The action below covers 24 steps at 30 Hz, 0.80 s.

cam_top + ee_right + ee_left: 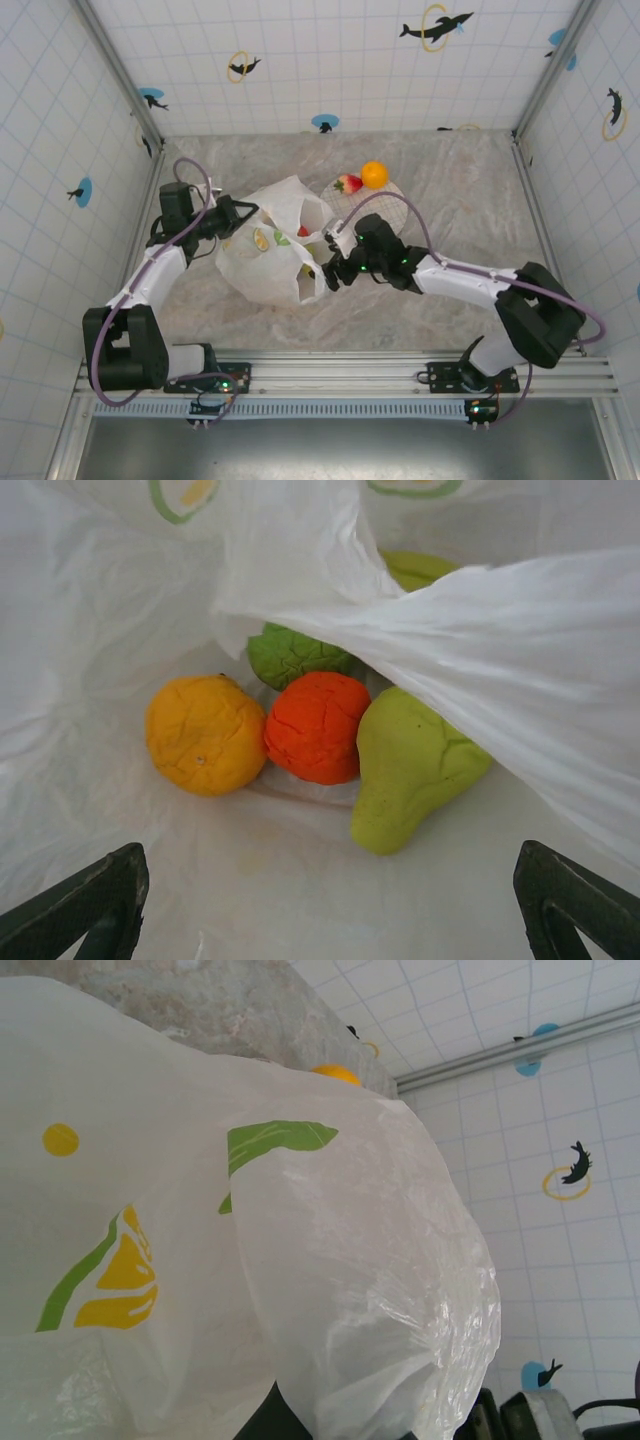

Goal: Place the fruits into the plastic bag

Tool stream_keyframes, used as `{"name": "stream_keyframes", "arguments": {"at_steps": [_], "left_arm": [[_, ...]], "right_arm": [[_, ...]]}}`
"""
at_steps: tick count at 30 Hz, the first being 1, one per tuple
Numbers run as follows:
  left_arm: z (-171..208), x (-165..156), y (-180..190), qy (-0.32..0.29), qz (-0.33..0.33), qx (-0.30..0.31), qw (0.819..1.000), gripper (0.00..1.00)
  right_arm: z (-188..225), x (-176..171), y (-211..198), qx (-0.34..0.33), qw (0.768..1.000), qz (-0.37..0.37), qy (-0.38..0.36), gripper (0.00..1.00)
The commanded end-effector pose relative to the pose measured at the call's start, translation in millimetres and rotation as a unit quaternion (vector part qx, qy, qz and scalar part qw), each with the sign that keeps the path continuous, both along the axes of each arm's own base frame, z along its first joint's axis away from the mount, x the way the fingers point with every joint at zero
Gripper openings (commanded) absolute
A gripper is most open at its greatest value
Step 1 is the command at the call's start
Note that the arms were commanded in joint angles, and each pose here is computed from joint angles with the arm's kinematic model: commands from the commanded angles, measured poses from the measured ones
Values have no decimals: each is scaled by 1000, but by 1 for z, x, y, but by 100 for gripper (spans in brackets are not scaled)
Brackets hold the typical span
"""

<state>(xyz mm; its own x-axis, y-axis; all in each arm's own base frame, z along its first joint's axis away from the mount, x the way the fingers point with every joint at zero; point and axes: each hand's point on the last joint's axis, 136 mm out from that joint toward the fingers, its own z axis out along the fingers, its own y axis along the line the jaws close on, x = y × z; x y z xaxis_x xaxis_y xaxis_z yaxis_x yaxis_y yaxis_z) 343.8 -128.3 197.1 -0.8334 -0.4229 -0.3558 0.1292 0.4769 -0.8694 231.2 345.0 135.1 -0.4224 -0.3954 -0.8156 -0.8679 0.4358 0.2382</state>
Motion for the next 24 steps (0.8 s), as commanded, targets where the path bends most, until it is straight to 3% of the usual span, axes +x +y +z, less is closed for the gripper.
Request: {"name": "stream_keyframes", "arguments": {"at_steps": [1, 8, 12, 14, 19, 24], "left_arm": [[0, 5, 7, -3, 10, 8, 1000, 0], [2, 9, 22, -5, 38, 12, 999, 0], [1, 11, 31, -6, 53, 14, 999, 0], [1, 12, 34, -6, 57, 14, 998, 0], [1, 14, 38, -6, 63, 14, 998, 0], [-3, 14, 37, 4, 63, 10, 998, 0]], "right_arm": [[24, 2, -14, 31, 999, -8, -25, 96], [78, 34, -55, 132, 984, -102, -59, 97], [82, 81, -93, 153, 959, -233, -53, 98], [76, 103, -107, 133, 946, -291, -58, 98], [52, 154, -114, 29, 932, -347, -97, 97], [34, 207, -131, -47, 899, -420, -113, 99]]}}
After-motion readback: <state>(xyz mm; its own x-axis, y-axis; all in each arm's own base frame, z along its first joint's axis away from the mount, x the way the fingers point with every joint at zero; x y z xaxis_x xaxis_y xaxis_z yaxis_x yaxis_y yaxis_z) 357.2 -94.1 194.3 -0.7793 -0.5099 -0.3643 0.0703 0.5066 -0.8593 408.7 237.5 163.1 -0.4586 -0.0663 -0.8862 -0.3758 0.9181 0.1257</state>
